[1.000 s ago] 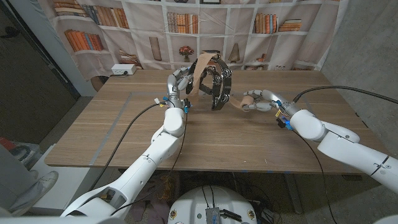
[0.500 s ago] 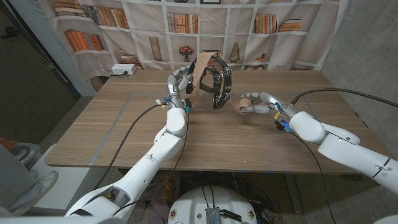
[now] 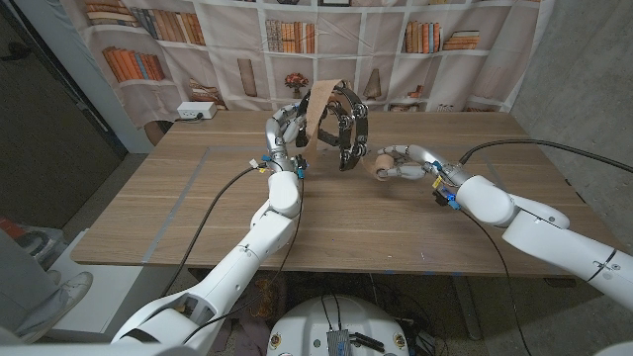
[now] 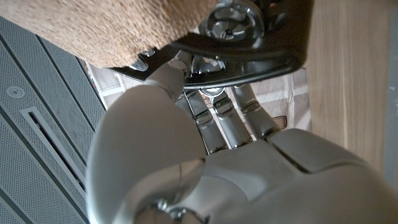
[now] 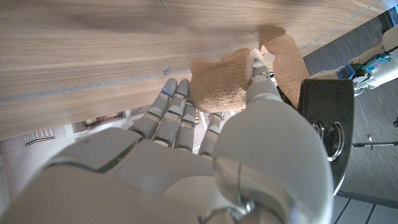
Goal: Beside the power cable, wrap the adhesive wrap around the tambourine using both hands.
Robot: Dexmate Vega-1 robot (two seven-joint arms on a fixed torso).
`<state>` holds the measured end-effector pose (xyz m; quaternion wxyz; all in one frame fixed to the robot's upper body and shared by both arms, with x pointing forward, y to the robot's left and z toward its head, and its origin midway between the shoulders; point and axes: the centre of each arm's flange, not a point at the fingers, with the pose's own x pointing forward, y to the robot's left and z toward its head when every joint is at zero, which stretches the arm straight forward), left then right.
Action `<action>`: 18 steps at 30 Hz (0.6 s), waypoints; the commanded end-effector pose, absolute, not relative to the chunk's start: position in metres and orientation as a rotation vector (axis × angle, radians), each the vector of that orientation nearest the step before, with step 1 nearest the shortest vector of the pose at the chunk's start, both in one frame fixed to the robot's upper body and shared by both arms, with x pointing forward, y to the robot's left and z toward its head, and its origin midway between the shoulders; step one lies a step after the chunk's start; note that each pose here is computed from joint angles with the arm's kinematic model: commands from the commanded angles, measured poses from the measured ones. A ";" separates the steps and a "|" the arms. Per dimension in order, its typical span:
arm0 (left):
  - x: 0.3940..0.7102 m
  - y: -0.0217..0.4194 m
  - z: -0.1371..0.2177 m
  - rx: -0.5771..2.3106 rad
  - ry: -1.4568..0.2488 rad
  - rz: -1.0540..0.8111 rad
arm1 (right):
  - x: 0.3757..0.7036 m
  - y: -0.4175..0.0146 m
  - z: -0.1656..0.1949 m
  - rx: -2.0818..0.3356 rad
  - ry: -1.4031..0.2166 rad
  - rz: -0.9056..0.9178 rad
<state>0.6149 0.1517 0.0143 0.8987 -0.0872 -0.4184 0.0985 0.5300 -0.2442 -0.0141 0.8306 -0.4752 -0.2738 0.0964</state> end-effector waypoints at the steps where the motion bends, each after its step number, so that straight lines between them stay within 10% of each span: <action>1: 0.618 0.143 0.015 -0.247 -0.883 0.197 | 0.532 -0.224 -0.015 -0.988 -0.602 0.282; 18: 0.625 0.143 0.018 -0.260 -0.888 0.207 | 0.523 -0.203 -0.026 -0.933 -0.593 0.342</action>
